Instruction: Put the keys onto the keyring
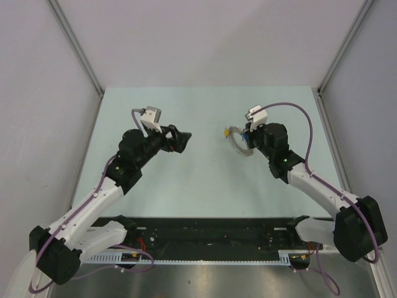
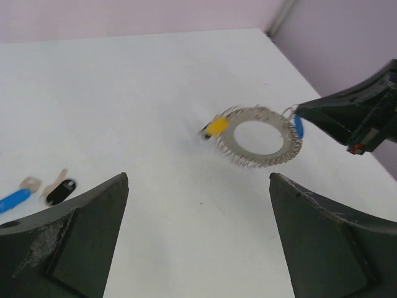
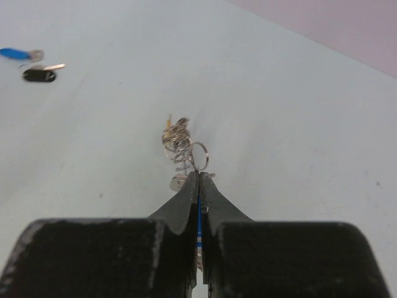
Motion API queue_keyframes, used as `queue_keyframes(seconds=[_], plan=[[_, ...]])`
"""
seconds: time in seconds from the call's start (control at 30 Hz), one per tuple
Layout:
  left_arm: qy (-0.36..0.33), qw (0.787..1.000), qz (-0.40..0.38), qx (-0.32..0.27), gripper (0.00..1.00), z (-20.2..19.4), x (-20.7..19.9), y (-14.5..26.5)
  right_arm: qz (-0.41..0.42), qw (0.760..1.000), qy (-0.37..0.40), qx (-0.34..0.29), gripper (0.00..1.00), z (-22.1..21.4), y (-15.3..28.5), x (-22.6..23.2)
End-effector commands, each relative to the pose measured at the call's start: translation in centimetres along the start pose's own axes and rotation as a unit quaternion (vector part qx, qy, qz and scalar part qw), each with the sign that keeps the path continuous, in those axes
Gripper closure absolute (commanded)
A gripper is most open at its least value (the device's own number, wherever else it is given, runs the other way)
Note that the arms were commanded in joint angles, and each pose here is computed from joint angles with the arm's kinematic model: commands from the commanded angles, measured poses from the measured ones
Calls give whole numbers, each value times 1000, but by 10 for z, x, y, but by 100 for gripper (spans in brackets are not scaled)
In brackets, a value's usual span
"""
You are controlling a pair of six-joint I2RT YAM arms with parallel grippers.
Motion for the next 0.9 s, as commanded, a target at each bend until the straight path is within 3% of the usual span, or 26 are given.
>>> queue_keyframes(seconds=[0.0, 0.17, 0.33, 0.7, 0.77, 0.87], plan=[[57, 988, 138, 29, 0, 7, 32, 30, -33, 994, 29, -105, 100, 55, -14, -27], [47, 974, 219, 34, 0, 13, 49, 63, -24, 998, 26, -44, 100, 23, -23, -22], [30, 969, 242, 33, 0, 10, 53, 92, -7, 999, -19, 36, 100, -31, -24, -3], [-2, 960, 279, -23, 0, -2, 67, 139, 30, 977, -132, 164, 100, -106, 23, 46], [-8, 957, 288, -38, 0, -2, 70, 148, 29, 974, -152, 166, 96, -107, 30, 48], [-21, 953, 300, -46, 0, -6, 74, 159, 20, 976, -167, 137, 70, -95, 42, 45]])
Point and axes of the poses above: each gripper's point midway between its finger pads, its own y axis back along the fingers, its own x axis along the line the jaws close on, z = x × y, the point moved 4 cm from there along y, back along the fingers
